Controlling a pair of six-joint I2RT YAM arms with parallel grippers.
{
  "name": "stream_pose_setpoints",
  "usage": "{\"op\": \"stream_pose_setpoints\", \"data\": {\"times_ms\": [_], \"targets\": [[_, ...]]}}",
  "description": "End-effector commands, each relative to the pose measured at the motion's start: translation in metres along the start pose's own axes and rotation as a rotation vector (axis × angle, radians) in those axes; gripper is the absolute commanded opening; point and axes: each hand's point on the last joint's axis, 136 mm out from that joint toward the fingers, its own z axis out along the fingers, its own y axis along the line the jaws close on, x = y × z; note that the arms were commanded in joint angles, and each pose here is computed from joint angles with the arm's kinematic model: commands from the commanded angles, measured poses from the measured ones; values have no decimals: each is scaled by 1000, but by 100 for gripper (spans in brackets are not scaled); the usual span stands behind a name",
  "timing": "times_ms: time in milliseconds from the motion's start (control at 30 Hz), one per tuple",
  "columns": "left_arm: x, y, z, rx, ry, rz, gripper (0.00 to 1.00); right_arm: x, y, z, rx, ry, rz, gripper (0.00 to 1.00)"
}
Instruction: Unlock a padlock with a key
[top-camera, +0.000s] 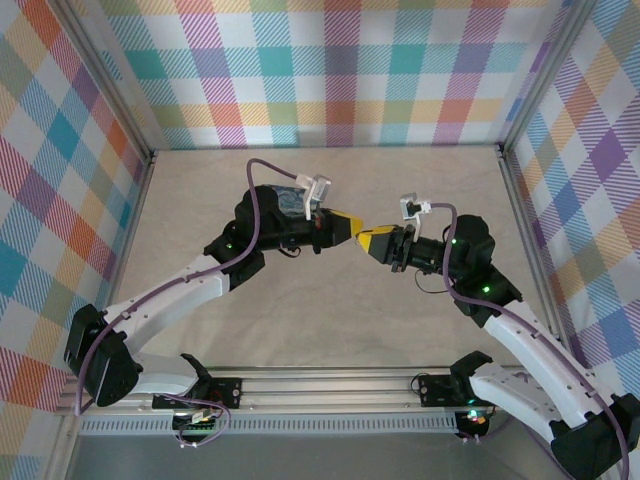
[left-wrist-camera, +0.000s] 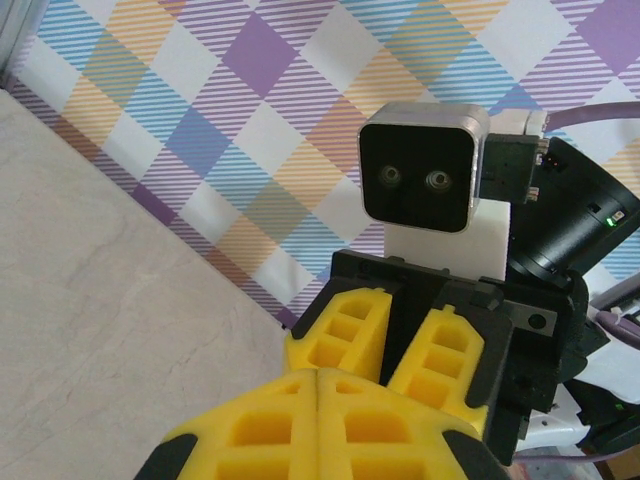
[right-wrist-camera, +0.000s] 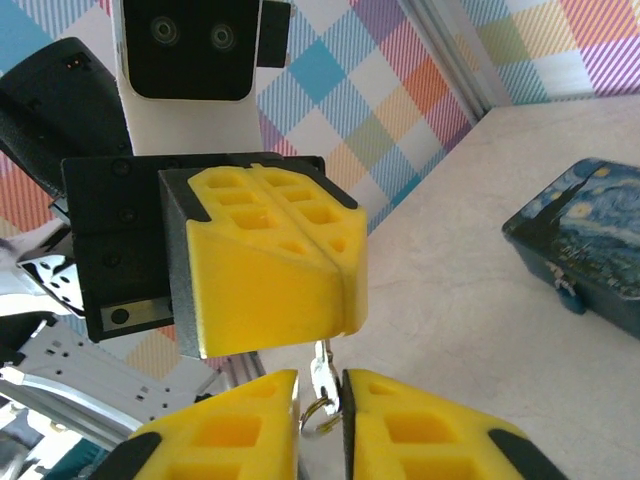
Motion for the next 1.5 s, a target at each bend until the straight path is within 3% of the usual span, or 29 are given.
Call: {"op": "stream_pose_setpoints", "data": {"times_ms": [0, 267, 1100, 1167, 1300, 1467], "targets": [[-15, -20, -3, 32, -45, 39, 0, -10, 18, 1, -73, -12, -22, 23], [-16, -19, -4, 23, -52, 40, 0, -7, 15, 7, -87, 7, 1, 24], [-16, -13, -8, -19, -72, 40, 0, -4, 11, 1, -44, -2, -3, 0], [-16, -9, -9, -41, -71, 41, 11, -2, 8, -1, -22, 0, -11, 0], [-14, 15, -16, -202, -51, 34, 50, 10, -6, -6, 61, 46, -13, 0], [-10, 45, -27, -390, -27, 38, 73, 30, -29, -16, 197, 105, -11, 0]]}}
